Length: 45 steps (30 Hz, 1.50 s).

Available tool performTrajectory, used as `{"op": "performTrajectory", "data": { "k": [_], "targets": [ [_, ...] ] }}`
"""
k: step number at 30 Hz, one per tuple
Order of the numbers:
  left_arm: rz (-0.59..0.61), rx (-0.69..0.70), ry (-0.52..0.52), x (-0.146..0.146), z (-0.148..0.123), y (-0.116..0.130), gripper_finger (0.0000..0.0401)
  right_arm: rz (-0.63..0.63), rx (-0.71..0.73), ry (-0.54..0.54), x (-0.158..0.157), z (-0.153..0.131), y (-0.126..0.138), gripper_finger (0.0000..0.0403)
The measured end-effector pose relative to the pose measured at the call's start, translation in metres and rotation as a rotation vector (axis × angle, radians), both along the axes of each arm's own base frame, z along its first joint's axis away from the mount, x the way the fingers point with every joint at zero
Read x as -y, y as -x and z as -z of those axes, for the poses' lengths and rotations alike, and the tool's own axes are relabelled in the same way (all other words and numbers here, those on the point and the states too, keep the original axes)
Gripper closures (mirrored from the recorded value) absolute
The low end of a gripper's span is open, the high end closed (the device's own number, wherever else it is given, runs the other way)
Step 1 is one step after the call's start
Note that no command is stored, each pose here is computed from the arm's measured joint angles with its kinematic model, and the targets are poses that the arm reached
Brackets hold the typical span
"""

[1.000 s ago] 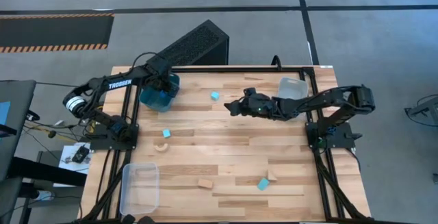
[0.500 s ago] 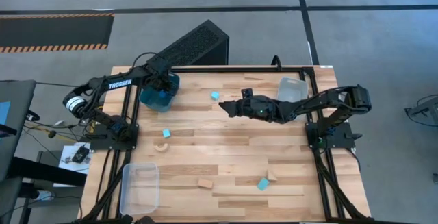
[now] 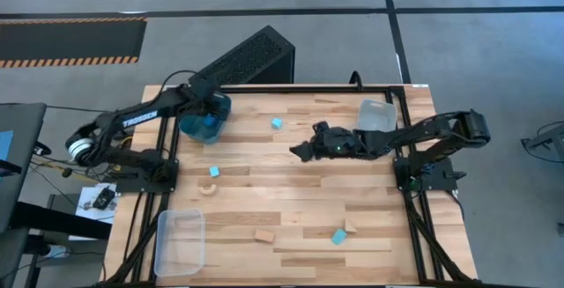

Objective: Sort & place blocks by color
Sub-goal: Put the middle brown block into the transparent bin

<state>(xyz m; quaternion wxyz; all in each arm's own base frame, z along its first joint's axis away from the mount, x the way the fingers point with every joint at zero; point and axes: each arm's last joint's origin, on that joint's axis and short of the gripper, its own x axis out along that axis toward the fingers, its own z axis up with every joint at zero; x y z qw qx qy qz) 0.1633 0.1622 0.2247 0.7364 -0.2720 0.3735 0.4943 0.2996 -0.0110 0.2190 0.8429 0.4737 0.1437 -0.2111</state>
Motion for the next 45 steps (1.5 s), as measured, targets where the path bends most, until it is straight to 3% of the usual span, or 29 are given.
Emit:
{"op": "performTrajectory", "data": {
  "k": [4,8,13,17,22,28,33,39,45],
  "targets": [
    [0.14,0.15,-0.135,0.014,-0.027,-0.009,0.0214,0.034,-0.171,0.05,-0.012,0.004,0.018,0.0148],
    [0.325,0.397,-0.277,0.022,-0.052,-0.028,0.0223,0.014,-0.23,0.054,-0.014,0.007,0.022,0.0148],
    [0.472,0.741,-0.335,0.041,-0.078,-0.055,0.0237,-0.119,-0.219,0.099,-0.036,0.006,0.021,0.0148],
    [0.566,0.822,-0.339,0.069,-0.084,-0.07,0.0258,-0.248,-0.25,0.199,-0.057,0.008,0.025,0.0148],
    [0.638,0.809,-0.267,0.114,-0.08,-0.083,0.0285,-0.382,-0.283,0.365,-0.079,0.009,0.031,0.0148],
    [0.486,0.677,-0.201,0.179,-0.064,-0.076,0.0294,-0.388,-0.33,0.494,-0.085,0.02,0.027,0.0148],
    [0.48,0.629,-0.189,0.221,-0.055,-0.062,0.0294,-0.484,-0.272,0.423,-0.077,0.029,0.011,0.0148],
    [0.535,0.591,-0.179,0.236,-0.052,-0.055,0.0294,-0.442,-0.137,0.312,-0.089,0.033,-0.008,0.0148],
    [0.613,0.339,-0.081,0.239,-0.054,-0.038,0.0295,-0.472,-0.123,0.333,-0.123,0.02,-0.041,0.0148]
  ]
}}
